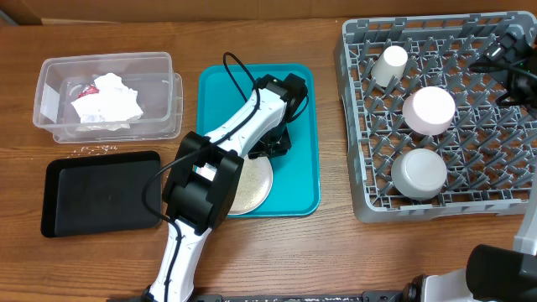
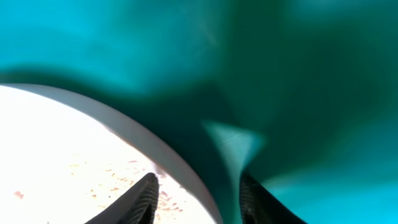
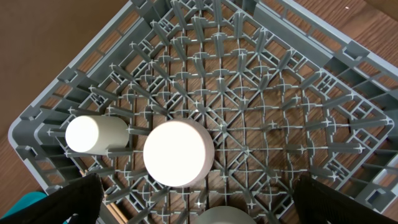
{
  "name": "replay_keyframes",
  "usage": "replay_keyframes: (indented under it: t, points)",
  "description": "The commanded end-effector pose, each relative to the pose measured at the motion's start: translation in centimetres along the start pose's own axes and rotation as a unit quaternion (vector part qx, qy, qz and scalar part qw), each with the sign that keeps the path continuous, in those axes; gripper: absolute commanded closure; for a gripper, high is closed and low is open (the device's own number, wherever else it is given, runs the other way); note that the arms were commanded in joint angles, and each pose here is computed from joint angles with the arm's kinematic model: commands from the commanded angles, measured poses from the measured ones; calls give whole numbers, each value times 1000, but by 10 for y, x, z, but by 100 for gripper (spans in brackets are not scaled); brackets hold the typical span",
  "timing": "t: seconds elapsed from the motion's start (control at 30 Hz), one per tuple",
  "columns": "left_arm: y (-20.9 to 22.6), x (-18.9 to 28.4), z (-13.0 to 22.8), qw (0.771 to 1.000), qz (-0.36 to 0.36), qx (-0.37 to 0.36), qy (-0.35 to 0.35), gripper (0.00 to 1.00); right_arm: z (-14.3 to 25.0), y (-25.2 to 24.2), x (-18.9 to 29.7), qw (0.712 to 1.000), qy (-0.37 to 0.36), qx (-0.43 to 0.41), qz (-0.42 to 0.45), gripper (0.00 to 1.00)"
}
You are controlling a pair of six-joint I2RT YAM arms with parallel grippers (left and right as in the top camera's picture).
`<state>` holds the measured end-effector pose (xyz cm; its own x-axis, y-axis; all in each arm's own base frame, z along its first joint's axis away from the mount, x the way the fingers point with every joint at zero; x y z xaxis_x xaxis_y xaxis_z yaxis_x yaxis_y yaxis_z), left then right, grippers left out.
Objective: Sort waste into correct bins and load items into the dishwasher
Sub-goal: 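Close the left gripper on the plate rim, then lift the plate up off the tray with the left gripper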
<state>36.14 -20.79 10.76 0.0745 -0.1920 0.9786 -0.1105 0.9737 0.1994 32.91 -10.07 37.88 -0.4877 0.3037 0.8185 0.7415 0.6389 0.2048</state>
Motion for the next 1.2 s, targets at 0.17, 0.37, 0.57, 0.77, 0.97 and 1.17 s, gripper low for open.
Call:
replay_keyframes:
  t: [0.17,0.37,0.57,0.77,0.97,1.17]
  points:
    - [1,-14,3,999,-35,-11,11,68,-3,-1,3,1000,-10,-5,0,0]
    - [2,-13,3,999,-36,-18,11,74,-3,-1,3,1000,-10,-5,0,0]
    - [2,-13,3,999,-40,-22,9,90,-3,-1,3,1000,-10,-5,0,0]
    - [6,-8,2,998,-59,-30,4,96,-3,-1,3,1000,-10,-5,0,0]
    - [8,8,-2,997,-68,-29,-9,96,-3,-1,3,1000,-10,-5,0,0]
    - [6,29,-8,998,-57,-28,-25,96,-3,-1,3,1000,-10,-5,0,0]
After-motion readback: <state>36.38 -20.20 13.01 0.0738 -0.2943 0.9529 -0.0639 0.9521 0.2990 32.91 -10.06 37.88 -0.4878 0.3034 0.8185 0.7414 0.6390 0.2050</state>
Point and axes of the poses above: each gripper's point midway between its finger pads, its own x axis back along the fingers, its own y axis along the line the jaws close on, z = x × y, the point moved 10 cm from there along x, back along the fingers, and after that the axes turned 6 degrees about -x, right-handed, at the moved point
